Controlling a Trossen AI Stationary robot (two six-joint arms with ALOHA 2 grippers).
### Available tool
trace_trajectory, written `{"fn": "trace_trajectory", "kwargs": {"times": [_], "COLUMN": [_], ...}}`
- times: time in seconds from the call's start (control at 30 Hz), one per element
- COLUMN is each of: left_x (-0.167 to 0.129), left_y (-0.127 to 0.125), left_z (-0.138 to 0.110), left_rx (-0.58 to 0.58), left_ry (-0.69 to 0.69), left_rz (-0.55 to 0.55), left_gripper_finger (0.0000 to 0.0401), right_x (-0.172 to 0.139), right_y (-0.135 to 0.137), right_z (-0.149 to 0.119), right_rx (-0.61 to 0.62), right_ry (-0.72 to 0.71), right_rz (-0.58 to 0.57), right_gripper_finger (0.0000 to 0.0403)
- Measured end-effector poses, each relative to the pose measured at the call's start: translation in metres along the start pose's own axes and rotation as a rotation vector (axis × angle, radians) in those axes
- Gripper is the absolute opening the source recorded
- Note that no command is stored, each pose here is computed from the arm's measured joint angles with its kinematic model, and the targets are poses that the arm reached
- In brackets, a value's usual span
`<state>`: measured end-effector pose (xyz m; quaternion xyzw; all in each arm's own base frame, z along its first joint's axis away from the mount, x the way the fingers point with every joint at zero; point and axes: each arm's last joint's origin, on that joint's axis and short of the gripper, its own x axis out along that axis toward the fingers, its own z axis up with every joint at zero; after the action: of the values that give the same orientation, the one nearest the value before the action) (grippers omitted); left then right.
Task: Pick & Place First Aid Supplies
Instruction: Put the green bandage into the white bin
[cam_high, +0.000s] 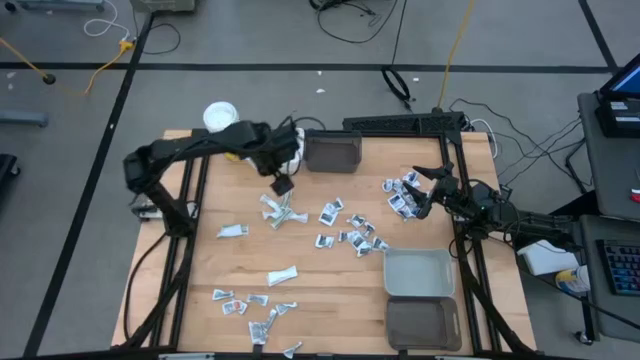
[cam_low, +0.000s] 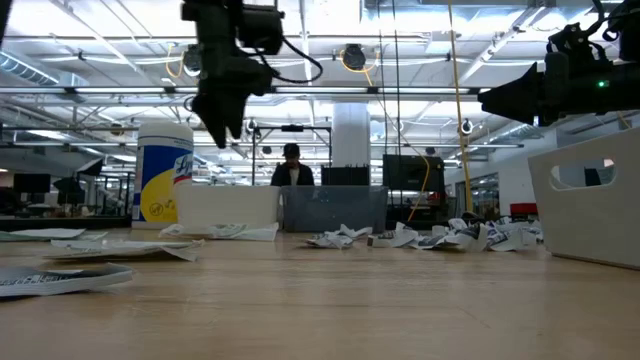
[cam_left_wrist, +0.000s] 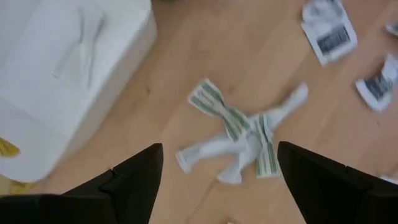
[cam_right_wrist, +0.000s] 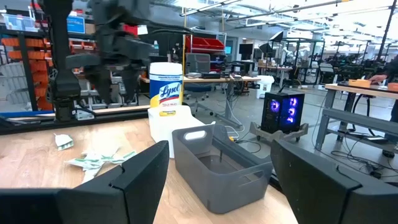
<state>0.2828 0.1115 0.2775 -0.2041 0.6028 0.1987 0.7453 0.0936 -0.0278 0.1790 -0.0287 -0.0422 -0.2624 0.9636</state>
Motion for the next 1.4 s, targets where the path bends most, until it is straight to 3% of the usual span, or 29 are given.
{"fn": "trace_trajectory", "kwargs": {"times": [0.23,0.47,0.73,1.0,1.4], "left_x": [0.008,0.012,0.014,0.018,0.022], "left_y": [-0.002,0.002,0.008,0.007,0.000], "left_z": [-0.060,-0.107,-0.145,-0.165,-0.170], "left_rx": [0.032,-0.033,-0.171,-0.238,-0.255], "left_ry": [0.095,0.139,0.198,0.253,0.258], "left_rz": [-0.010,-0.028,-0.015,-0.026,-0.013], "left_gripper_finger": [0.0324,0.0324,0.0324,0.0324,0.0322], "right_x": [0.000,0.000,0.000,0.000,0.000], "right_y": [0.000,0.000,0.000,0.000,0.000], "right_z": [0.000,0.000,0.000,0.000,0.000], "right_rx": [0.000,0.000,0.000,0.000,0.000], "right_ry": [0.000,0.000,0.000,0.000,0.000], "right_rz": [0.000,0.000,0.000,0.000,0.000], "right_gripper_finger": [0.0279,0.0279,0.0279,0.0279,0.0279]}}
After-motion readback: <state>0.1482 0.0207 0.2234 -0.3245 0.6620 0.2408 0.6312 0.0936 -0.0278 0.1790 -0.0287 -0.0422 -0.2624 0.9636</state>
